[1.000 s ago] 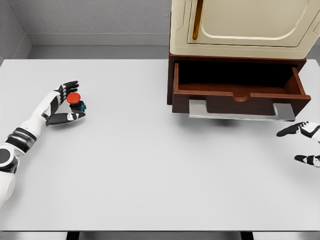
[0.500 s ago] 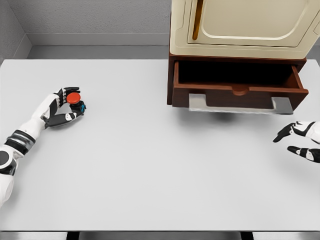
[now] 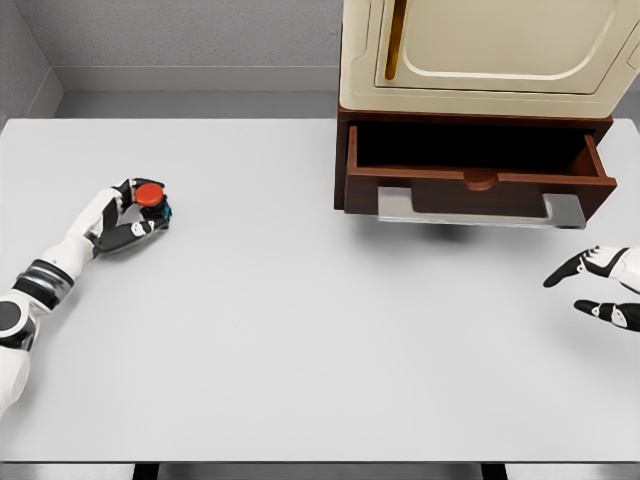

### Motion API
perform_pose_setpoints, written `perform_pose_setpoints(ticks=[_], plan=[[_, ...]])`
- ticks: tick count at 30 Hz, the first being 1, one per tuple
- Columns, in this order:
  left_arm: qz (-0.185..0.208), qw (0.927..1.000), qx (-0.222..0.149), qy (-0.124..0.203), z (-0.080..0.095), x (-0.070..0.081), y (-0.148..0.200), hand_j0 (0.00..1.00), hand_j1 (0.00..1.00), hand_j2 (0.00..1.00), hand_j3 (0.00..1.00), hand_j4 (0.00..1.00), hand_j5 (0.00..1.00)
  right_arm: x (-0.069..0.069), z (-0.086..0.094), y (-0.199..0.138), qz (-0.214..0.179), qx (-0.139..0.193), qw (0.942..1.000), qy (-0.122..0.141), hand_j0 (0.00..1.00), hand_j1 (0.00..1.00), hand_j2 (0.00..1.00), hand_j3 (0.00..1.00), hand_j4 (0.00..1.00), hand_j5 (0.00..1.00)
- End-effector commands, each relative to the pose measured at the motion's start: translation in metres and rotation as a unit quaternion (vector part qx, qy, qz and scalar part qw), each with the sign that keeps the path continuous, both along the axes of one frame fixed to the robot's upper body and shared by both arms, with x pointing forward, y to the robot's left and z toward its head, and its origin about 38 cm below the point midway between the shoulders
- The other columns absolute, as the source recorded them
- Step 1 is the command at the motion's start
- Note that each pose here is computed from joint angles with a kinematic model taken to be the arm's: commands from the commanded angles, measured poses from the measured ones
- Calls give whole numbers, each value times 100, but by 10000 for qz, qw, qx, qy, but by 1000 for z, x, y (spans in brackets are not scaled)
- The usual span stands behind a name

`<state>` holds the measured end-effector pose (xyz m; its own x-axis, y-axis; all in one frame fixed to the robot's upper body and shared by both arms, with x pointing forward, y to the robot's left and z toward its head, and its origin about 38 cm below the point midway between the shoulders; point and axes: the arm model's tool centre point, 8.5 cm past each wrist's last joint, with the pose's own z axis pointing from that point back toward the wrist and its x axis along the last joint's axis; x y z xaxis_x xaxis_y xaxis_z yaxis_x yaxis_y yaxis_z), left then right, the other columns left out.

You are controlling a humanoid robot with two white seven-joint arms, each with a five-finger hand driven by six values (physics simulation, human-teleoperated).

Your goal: Put the switch into the drawer with left arm, and close the drawer with right arm

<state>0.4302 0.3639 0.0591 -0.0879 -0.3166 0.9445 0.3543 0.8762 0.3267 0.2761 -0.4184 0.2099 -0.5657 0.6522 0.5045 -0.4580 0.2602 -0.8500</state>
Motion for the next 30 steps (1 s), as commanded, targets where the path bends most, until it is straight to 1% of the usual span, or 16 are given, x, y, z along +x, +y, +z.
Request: perform_pose_setpoints(ticks=[1, 3, 4, 5, 8, 11, 13, 15, 16, 19, 23, 25, 27, 28, 30], plan=[[-23, 10000, -27, -12, 1, 1, -3, 47, 47, 47, 47, 47, 47, 0, 1, 0, -8, 33, 10000, 5, 64, 64, 64, 64, 64, 64], [-47, 10000, -37, -36, 3, 2, -5, 44, 44, 44, 44, 44, 44, 0, 0, 0, -8, 33, 10000, 13, 64, 64, 64, 64, 64, 64], [-101, 9999, -44, -120, 8, 3, -9, 44, 44, 44, 44, 44, 44, 0, 0, 0, -11, 41, 10000, 13, 64, 64, 64, 64, 64, 64], [-120, 9998, -49, -146, 10, 4, -10, 44, 44, 44, 44, 44, 44, 0, 0, 0, -11, 41, 10000, 13, 64, 64, 64, 64, 64, 64], [-172, 9996, -67, -221, 15, 5, -14, 40, 40, 40, 40, 40, 40, 0, 0, 0, -8, 33, 10000, 13, 64, 64, 64, 64, 64, 64], [-287, 9989, -85, -374, 25, 7, -22, 38, 38, 38, 38, 38, 38, 0, 0, 0, -8, 33, 10000, 13, 64, 64, 64, 64, 64, 64], [-403, 9978, -100, -526, 36, 8, -29, 38, 38, 38, 38, 38, 38, 0, 0, 0, -11, 41, 10000, 13, 64, 64, 64, 64, 64, 64], [-458, 9971, -105, -606, 42, 8, -32, 35, 35, 35, 35, 35, 35, 0, 0, 0, -11, 41, 10000, 13, 64, 64, 64, 64, 64, 64], [-519, 9962, -110, -694, 48, 9, -36, 35, 35, 35, 35, 35, 35, 0, 0, 0, -11, 41, 10000, 13, 64, 64, 64, 64, 64, 64], [-633, 9944, -122, -839, 57, 9, -44, 35, 35, 35, 35, 35, 35, 0, 0, 0, -11, 41, 10000, 13, 63, 63, 63, 63, 63, 63], [-756, 9920, -144, -996, 68, 9, -53, 35, 35, 35, 35, 35, 35, 0, 0, 0, -7, 42, 10000, 19, 63, 63, 63, 63, 63, 63], [-797, 9911, -209, -1043, 70, 10, -60, 35, 35, 35, 35, 35, 35, 0, 1, 0, -10, 41, 10000, 5, 64, 64, 64, 64, 64, 64], [-911, 9883, -260, -1195, 79, 10, -70, 35, 35, 35, 35, 35, 35, 0, -2, 2, 13, 50, 10000, 51, 64, 64, 64, 64, 64, 64], [-947, 9874, -199, -1249, 82, 11, -74, 35, 35, 35, 35, 35, 35, -1, -6, 4, 50, 64, 9999, 100, 64, 64, 64, 64, 64, 64], [-1036, 9852, -185, -1355, 84, 15, -90, 35, 35, 35, 35, 35, 35, -1, -6, 5, 59, 67, 9999, 105, 64, 64, 64, 64, 64, 64]])
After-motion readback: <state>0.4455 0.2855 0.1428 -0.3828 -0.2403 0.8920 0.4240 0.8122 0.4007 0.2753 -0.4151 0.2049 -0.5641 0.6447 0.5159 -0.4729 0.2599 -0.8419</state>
